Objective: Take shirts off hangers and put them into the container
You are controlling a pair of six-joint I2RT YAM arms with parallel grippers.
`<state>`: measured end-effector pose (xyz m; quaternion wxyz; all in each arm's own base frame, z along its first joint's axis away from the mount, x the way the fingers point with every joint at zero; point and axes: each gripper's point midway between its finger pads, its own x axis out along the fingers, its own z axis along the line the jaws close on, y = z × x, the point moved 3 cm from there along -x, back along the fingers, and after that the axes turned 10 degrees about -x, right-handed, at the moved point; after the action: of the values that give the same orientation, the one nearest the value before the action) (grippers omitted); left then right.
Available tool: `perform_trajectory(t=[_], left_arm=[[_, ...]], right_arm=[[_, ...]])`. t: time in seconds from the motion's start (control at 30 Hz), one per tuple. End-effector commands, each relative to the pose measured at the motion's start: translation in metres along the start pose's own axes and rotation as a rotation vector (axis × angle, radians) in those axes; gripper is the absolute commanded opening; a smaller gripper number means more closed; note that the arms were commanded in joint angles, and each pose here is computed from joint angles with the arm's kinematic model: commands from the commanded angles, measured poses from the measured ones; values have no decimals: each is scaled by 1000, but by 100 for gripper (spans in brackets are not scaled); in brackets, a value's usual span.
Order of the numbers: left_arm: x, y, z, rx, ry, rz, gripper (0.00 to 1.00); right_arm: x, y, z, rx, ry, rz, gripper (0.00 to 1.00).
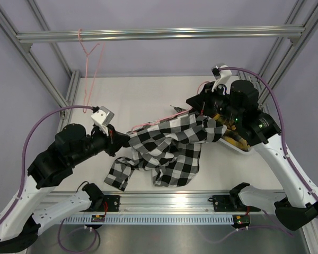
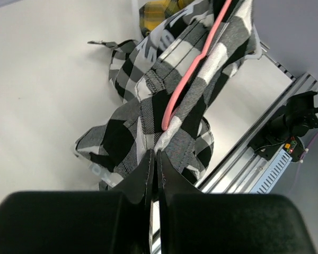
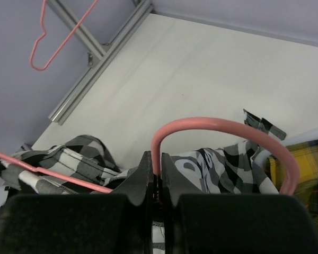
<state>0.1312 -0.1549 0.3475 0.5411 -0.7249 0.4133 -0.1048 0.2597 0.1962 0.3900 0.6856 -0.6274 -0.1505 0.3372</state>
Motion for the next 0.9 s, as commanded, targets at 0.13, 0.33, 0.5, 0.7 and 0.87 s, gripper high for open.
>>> perform_trajectory(t=[0.13, 0.33, 0.5, 0.7, 0.87], left_arm=[[4, 14, 16, -124, -89, -23, 41], [13, -4, -8, -144, 35, -33, 67], [-4, -48, -38, -86, 155, -114, 88], [4, -46, -55, -4, 245, 27, 88], [35, -11, -56, -42, 306, 204, 79]], right_arm=[[-16, -33, 0, -96, -48, -161, 0], [-15, -20, 6, -91, -87, -160, 0], [-7, -3, 14, -134, -142, -105, 0], [5, 14, 32, -146, -225, -63, 0], [14, 8, 46, -160, -271, -71, 0]])
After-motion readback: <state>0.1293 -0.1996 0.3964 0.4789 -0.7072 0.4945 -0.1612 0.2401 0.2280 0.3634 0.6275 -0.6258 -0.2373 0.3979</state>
